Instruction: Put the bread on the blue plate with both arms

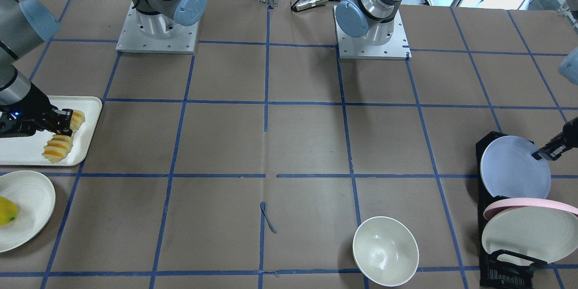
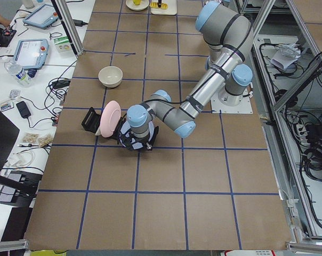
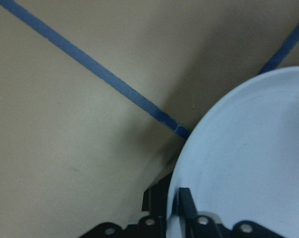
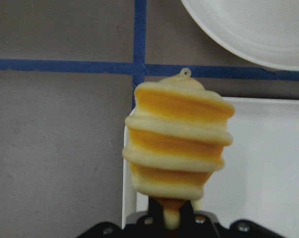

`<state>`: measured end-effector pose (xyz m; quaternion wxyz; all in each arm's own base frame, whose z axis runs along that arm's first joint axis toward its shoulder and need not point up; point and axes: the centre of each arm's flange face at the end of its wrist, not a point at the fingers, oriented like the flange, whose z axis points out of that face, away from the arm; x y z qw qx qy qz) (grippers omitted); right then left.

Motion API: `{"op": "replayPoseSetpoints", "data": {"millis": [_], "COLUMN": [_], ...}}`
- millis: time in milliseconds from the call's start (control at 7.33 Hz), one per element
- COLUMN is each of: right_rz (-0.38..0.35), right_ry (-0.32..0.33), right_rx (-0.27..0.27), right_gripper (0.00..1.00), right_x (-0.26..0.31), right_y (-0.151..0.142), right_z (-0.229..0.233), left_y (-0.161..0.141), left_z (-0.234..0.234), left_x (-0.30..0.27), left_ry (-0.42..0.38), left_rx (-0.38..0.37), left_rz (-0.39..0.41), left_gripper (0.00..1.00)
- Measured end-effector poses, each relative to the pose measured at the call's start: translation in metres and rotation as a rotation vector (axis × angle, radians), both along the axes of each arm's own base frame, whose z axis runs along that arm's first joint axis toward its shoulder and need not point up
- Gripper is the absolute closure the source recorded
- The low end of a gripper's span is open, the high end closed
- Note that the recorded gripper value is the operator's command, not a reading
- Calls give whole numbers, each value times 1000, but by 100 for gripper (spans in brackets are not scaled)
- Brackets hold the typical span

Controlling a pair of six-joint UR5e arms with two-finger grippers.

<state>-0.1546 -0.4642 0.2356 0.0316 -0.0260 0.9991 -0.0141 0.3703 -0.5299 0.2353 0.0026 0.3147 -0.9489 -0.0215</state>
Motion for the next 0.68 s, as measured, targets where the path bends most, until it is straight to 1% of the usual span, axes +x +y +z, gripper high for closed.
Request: {"op": "replayPoseSetpoints", "data": {"millis": [273,409,545,682], "right_rz": [29,31,18,8], "right_ry": [5,1,-7,-10], "right_rx": [-16,-10,5,18], "right_gripper": [100,100,100,100], "right_x": [20,35,50,66], "right_y": [-11,-21,-33,-45], "right_z": [36,62,89,117], "left_y": [1,2,4,9], "left_z": [7,16,27,40], "left_x": [-1,-2,-4,-8], "left_ry": [-5,-7,-3,22], "left_rx": [-6,-9,-7,3], "left_rz": [3,6,6,6], "left_gripper": [100,100,100,100]}}
